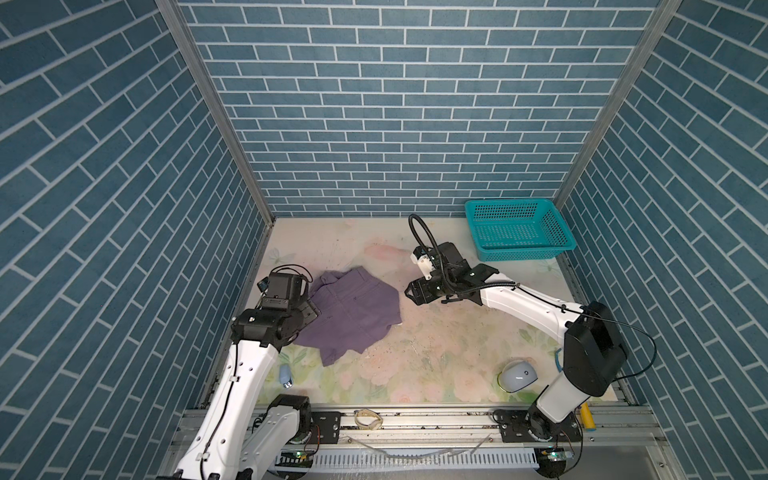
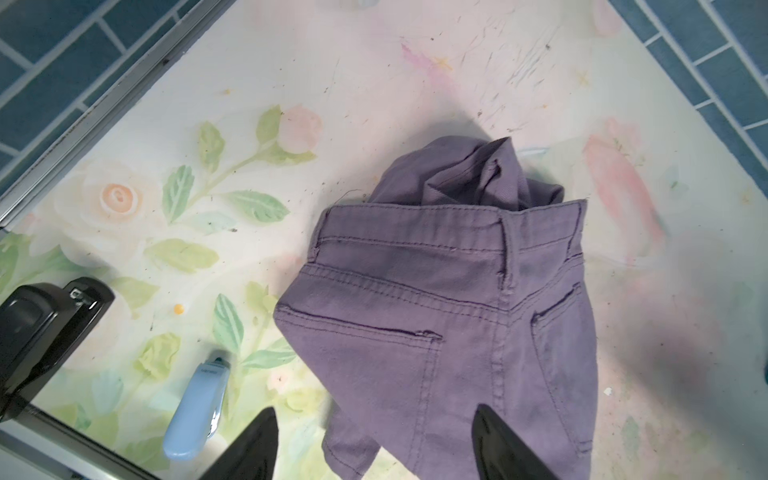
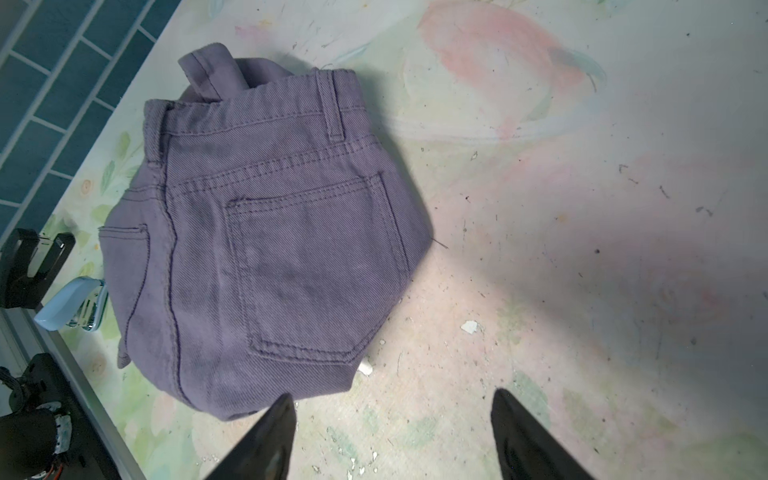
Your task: Fold and stack the trousers
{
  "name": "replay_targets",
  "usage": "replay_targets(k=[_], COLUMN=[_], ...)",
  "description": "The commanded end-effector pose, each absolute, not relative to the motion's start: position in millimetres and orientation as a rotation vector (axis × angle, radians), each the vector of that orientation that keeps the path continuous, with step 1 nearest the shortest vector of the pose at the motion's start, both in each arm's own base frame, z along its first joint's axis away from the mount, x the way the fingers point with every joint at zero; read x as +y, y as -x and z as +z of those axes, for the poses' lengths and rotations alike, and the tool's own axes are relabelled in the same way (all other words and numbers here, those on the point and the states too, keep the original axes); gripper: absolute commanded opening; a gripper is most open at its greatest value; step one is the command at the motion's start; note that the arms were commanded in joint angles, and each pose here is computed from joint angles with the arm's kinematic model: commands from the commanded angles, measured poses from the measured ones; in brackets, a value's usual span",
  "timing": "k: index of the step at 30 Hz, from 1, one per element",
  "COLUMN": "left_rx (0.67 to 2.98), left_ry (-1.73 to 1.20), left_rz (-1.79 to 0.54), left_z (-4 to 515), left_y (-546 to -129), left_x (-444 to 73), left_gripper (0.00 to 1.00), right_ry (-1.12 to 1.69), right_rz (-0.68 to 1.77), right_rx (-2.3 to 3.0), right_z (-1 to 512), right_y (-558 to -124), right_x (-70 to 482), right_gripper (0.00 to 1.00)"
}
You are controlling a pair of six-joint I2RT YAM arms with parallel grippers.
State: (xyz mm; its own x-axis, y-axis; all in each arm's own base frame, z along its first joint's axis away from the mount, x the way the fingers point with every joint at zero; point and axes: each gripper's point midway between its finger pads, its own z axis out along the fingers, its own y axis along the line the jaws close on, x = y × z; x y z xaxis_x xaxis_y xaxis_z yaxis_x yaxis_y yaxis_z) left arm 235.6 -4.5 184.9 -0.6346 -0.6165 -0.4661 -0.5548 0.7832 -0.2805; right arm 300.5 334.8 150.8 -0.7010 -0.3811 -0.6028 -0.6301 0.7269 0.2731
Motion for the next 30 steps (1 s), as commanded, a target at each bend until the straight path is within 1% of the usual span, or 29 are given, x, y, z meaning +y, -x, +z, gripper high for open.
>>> replay_targets(k=[1,5,9,17,23,30], left_rx=[2.429,2.487,2.569,2.714,2.775,2.849], left_ry=[0.765,0.619,0.546,0.462,0.465,0.489], left_rz=[-0.21,-0.192,-0.153,0.009,0.053,0.101], left_z=[194,190,176,136,100,57], left_y=[-264,-296,-333,-390,-417,-430], left_x=[-30,-70,-99,-130,-144,-153], left_gripper=[0.76,0.79,0.81,0.82,0.82,0.82], right_ry=[0.782,0.783,0.791,0.767,0.738,0.721], right_rz=[0.602,0.594,0.559,0.434,0.377,0.324], right_rx=[2.415,2.424,2.413,2.383,2.39,2.415], right_z=[151,147,150,154,150,143], right_y=[-294,-288,-284,-277,-269,-264], right_x=[322,315,306,274,255,241], right_gripper=[0.74,0.73,0.72,0.72,0.72,0.7])
